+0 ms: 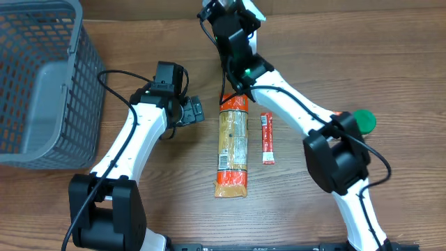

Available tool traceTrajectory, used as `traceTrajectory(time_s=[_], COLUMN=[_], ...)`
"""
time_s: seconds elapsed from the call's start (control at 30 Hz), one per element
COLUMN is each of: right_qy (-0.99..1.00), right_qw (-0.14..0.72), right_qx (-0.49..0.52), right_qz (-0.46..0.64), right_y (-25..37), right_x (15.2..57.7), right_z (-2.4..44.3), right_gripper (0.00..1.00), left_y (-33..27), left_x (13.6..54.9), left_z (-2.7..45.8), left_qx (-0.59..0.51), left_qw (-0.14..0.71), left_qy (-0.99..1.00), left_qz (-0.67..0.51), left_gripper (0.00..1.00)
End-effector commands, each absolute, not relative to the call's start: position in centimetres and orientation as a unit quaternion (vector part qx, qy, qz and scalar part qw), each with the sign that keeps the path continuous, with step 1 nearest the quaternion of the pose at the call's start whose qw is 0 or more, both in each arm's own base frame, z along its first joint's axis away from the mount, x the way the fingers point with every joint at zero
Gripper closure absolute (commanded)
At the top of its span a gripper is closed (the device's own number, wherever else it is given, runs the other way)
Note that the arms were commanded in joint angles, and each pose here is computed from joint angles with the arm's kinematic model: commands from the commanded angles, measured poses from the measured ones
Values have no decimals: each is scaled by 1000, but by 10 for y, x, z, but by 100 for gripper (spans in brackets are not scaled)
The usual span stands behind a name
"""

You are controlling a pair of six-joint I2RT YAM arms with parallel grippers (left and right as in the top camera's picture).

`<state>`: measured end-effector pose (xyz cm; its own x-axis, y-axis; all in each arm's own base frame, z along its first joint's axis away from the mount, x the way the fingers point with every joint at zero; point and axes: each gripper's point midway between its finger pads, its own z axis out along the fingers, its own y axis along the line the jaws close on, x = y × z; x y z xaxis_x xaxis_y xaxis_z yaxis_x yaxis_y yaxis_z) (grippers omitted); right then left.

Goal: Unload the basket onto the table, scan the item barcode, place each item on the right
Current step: 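Hold the teal packet in front of the white scanner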

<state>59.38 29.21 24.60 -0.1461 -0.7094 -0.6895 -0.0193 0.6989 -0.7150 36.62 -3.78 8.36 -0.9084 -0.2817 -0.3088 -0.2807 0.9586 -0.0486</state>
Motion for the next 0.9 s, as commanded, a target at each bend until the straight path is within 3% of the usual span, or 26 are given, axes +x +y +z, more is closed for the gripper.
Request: traceTrajectory(time_s=[0.0,0.33,0.87], right_qy=[679,648,644], right_qw=[622,698,699], right_qx=[-232,-130,-154], right_qz=[-313,-277,-269], right_y=[288,285,281], right_x=[600,604,631], right_z=[263,276,210], right_gripper=[96,96,96], left_y=[-39,-39,-39], left_x=[370,370,370], left_z=[91,91,91], left_qx=[-145,-145,-145], left_qw=[169,169,169], left_qy=[975,975,975], left_qz=[-6,-6,-6], left_gripper=[0,0,0])
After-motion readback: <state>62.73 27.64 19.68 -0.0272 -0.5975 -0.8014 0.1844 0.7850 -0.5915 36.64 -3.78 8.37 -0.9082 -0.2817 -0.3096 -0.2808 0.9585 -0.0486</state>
